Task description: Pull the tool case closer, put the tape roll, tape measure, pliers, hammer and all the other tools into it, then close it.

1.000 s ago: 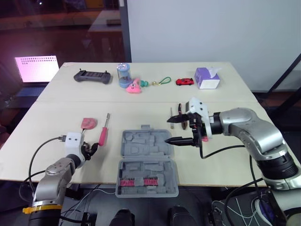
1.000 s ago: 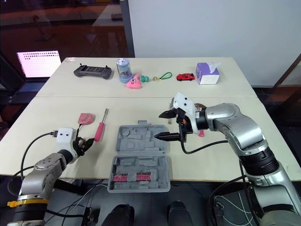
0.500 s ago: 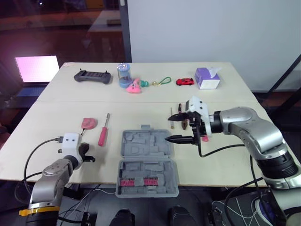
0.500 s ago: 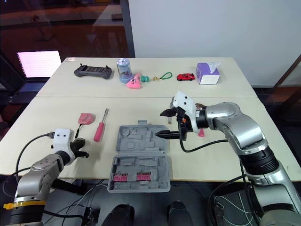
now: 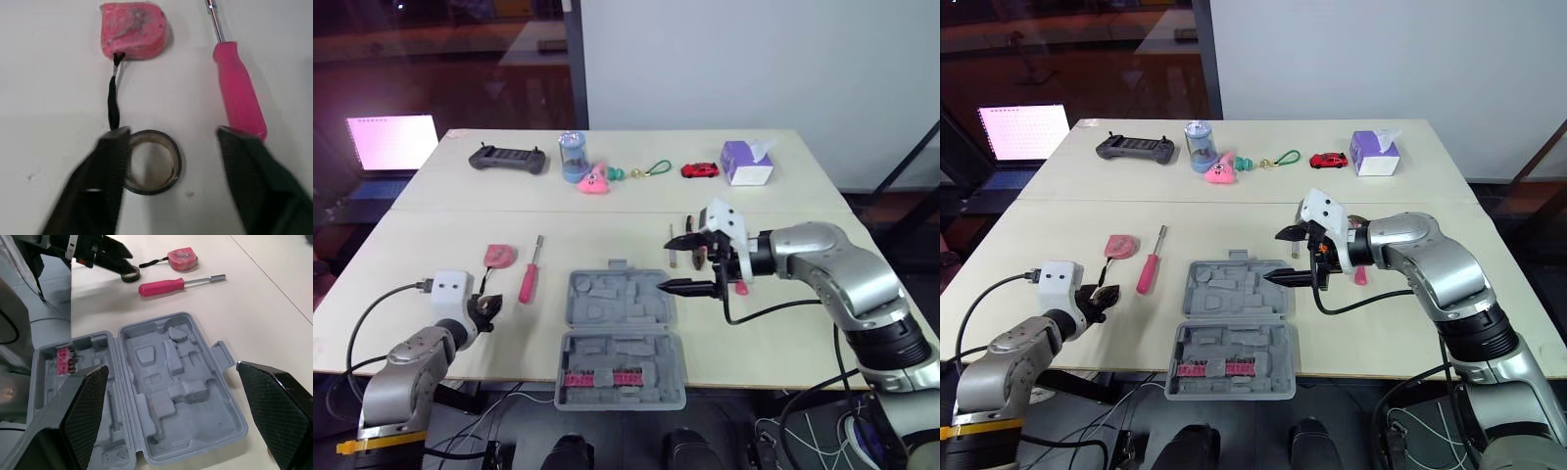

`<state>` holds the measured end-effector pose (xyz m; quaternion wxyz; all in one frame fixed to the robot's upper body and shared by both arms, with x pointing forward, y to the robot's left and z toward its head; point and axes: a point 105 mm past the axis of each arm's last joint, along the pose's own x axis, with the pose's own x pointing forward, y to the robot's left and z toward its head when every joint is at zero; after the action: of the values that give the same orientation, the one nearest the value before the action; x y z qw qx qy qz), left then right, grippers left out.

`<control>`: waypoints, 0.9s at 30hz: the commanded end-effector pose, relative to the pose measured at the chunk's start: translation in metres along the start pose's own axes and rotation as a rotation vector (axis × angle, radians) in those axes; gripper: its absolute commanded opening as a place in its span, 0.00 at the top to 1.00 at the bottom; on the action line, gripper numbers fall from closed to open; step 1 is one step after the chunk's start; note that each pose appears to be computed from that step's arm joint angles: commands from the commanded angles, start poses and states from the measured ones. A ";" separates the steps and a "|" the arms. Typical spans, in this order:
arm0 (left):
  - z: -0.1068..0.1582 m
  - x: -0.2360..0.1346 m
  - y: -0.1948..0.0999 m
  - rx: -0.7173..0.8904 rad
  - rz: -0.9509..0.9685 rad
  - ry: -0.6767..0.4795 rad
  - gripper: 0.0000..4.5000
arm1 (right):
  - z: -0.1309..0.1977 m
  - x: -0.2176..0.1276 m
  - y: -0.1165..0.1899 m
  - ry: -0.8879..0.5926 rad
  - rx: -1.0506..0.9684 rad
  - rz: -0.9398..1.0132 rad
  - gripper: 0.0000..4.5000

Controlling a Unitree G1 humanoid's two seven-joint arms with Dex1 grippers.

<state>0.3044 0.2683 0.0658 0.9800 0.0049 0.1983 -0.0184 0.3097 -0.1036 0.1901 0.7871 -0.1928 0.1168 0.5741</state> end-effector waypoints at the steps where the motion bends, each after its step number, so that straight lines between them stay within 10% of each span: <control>1: 0.003 -0.002 0.004 0.012 0.028 0.000 0.32 | 0.010 -0.001 0.003 -0.024 -0.047 0.001 0.00; 17: -0.013 0.022 -0.005 -0.008 -0.013 0.057 0.32 | 0.011 0.002 0.001 -0.030 -0.052 -0.007 0.00; 25: -0.013 0.018 -0.005 -0.003 -0.007 0.057 0.99 | 0.010 0.002 0.003 -0.028 -0.054 -0.012 0.00; 27: -0.013 0.015 -0.003 0.012 -0.004 0.063 0.99 | 0.010 0.002 0.003 -0.027 -0.053 -0.014 0.00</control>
<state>0.3162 0.2614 0.0447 0.9729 0.0022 0.2298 -0.0236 0.3108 -0.1009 0.1878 0.7899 -0.1929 0.1150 0.5706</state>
